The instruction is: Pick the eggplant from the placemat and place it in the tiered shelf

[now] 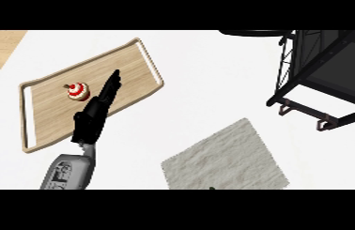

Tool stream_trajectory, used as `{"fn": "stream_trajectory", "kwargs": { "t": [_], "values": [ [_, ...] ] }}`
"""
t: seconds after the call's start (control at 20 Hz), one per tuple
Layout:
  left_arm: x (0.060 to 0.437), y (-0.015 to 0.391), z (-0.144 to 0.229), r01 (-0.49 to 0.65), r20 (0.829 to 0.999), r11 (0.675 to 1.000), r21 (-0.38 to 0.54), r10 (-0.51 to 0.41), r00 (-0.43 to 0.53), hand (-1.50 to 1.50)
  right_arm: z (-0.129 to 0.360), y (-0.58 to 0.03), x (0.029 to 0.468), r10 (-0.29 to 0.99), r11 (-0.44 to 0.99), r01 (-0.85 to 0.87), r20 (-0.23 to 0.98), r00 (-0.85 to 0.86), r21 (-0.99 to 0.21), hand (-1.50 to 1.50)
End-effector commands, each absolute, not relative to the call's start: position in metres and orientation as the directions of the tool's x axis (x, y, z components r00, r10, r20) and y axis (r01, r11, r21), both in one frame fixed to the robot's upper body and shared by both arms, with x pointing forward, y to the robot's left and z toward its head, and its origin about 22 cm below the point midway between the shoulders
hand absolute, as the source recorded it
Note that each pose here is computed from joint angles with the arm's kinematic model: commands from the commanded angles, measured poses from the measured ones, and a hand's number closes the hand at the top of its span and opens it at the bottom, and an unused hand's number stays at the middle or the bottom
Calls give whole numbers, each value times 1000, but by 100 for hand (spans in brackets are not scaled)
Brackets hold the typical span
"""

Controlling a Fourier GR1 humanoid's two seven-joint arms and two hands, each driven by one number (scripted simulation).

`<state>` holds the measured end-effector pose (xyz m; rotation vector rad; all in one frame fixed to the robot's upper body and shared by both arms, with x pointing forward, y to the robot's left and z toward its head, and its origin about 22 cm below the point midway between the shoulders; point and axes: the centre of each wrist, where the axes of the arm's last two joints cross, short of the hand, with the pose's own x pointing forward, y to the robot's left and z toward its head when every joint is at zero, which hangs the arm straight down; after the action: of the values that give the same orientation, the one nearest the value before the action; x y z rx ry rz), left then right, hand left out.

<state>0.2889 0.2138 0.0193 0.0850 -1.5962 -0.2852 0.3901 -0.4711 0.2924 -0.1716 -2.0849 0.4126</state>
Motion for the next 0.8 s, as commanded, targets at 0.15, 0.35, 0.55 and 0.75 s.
{"fn": "stream_trajectory", "kwargs": {
  "t": [0.15,0.35,0.55,0.75],
  "values": [
    [305,208,30,126,971,963,237,-231,-61,0,321,-503,366,14,992,-105,877,-481,-73,-150],
    [297,202,26,144,975,965,220,-213,-61,0,341,-529,337,45,999,21,895,-444,-40,-150],
    [298,205,25,146,968,958,246,-235,-90,0,347,-548,315,93,995,73,935,-342,-72,-150],
    [294,203,26,163,973,960,228,-217,-85,0,344,-566,294,186,981,95,946,-265,-166,-150]
  ]
}}
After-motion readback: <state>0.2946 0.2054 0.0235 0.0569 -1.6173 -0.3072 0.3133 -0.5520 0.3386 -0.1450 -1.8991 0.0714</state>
